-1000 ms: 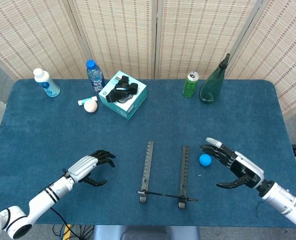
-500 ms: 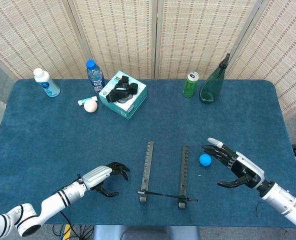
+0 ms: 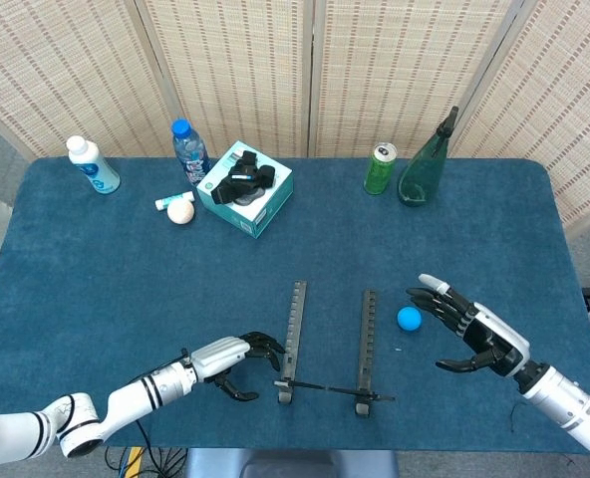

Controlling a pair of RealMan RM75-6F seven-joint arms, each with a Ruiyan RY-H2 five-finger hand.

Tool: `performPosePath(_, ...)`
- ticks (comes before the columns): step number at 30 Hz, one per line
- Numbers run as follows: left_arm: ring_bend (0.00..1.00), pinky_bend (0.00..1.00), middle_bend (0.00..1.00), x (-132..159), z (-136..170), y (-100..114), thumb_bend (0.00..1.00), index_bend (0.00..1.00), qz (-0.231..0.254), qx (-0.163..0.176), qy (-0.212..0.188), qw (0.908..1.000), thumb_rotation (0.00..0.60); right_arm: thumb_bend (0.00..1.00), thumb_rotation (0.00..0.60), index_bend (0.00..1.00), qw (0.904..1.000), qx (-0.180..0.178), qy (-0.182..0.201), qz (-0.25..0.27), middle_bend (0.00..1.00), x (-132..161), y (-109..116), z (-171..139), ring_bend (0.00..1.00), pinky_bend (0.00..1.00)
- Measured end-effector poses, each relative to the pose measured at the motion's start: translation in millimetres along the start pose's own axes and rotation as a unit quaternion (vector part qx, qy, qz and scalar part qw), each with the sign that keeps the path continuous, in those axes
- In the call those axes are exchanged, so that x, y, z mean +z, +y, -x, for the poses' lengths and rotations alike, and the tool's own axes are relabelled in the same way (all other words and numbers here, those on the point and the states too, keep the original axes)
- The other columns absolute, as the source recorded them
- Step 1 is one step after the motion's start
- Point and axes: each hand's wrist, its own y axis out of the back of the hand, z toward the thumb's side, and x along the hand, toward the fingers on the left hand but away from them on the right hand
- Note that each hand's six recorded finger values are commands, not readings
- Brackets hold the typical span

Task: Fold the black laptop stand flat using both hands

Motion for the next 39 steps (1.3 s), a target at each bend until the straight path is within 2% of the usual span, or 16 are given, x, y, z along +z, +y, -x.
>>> performPosePath(39, 0.06, 0.01, 0.15, 5.5, -9.6, -19.2, 0.24, 0.31, 0.025, -0.039, -0.013, 0.9988, 0.6, 0.0, 0.6, 0.0, 0.9999, -0.008, 0.0, 0.011, 0.12, -4.8, 3.8, -4.4, 0.08, 0.02)
